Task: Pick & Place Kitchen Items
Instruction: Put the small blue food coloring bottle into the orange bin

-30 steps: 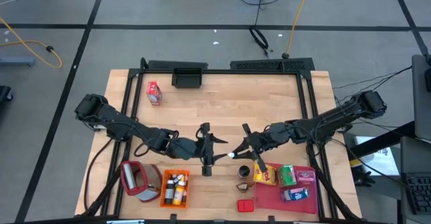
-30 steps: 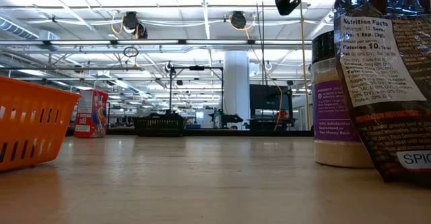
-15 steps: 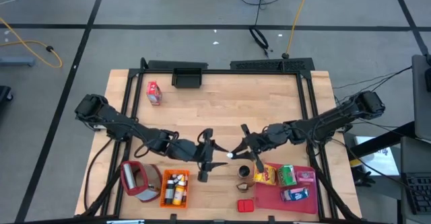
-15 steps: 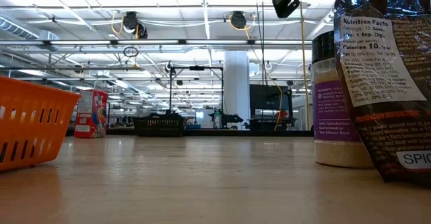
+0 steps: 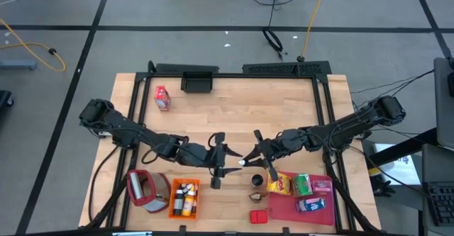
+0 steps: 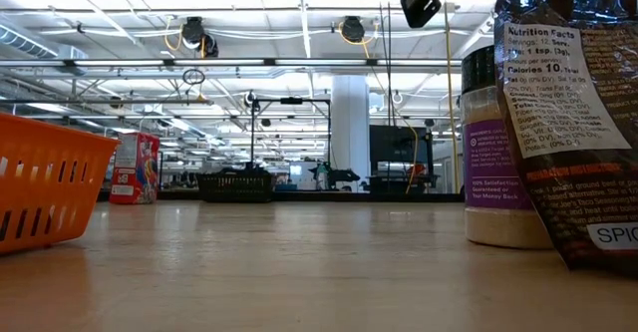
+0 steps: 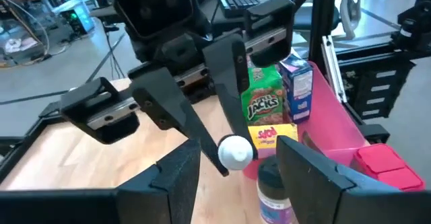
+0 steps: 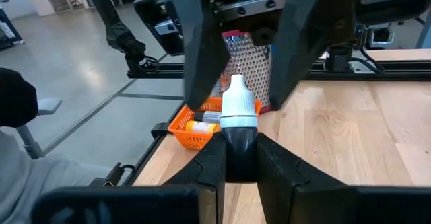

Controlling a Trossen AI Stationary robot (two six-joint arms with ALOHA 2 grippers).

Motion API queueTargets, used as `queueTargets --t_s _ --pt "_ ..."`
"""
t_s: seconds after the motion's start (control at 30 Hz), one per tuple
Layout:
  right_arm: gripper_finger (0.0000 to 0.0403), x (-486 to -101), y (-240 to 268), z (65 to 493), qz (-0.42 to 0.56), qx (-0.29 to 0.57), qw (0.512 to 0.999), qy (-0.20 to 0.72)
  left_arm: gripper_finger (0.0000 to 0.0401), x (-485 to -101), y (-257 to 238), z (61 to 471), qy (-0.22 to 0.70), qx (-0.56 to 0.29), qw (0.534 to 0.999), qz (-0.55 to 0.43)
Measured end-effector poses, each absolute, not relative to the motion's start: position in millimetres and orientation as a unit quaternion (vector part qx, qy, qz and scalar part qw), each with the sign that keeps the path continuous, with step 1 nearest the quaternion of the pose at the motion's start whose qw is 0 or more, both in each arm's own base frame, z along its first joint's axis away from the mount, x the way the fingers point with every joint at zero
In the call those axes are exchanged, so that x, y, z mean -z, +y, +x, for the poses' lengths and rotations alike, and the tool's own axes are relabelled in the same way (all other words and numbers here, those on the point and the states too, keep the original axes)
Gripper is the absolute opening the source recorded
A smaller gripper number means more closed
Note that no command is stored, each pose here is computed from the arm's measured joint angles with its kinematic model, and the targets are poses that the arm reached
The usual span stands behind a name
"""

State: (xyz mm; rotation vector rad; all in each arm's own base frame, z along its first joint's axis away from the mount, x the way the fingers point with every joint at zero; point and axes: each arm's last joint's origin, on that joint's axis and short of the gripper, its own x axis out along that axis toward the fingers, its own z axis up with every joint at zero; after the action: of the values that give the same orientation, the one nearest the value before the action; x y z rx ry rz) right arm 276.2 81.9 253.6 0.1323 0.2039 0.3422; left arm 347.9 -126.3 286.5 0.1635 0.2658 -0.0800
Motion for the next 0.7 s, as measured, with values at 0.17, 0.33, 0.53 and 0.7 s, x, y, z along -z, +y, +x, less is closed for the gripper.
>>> queueTargets --t_s 0.17,0.33,0.53,0.7 --pt "0.0047 -253 82 276 0.065 -0.172 0.978 0.102 0.0172 -281 -126 353 0.131 0.055 0.987 0.079" --pt "0.0047 -252 82 276 0.065 -0.171 0.977 0.108 0.0100 -275 -124 359 0.136 0.052 0.986 0.080" --pt "0.0048 -252 82 275 0.065 -0.172 0.977 0.107 0.0037 -275 -124 359 0.132 0.050 0.987 0.081" --pt "0.0055 -252 82 275 0.064 -0.171 0.977 0.110 0.0037 -274 -125 358 0.140 0.050 0.986 0.076"
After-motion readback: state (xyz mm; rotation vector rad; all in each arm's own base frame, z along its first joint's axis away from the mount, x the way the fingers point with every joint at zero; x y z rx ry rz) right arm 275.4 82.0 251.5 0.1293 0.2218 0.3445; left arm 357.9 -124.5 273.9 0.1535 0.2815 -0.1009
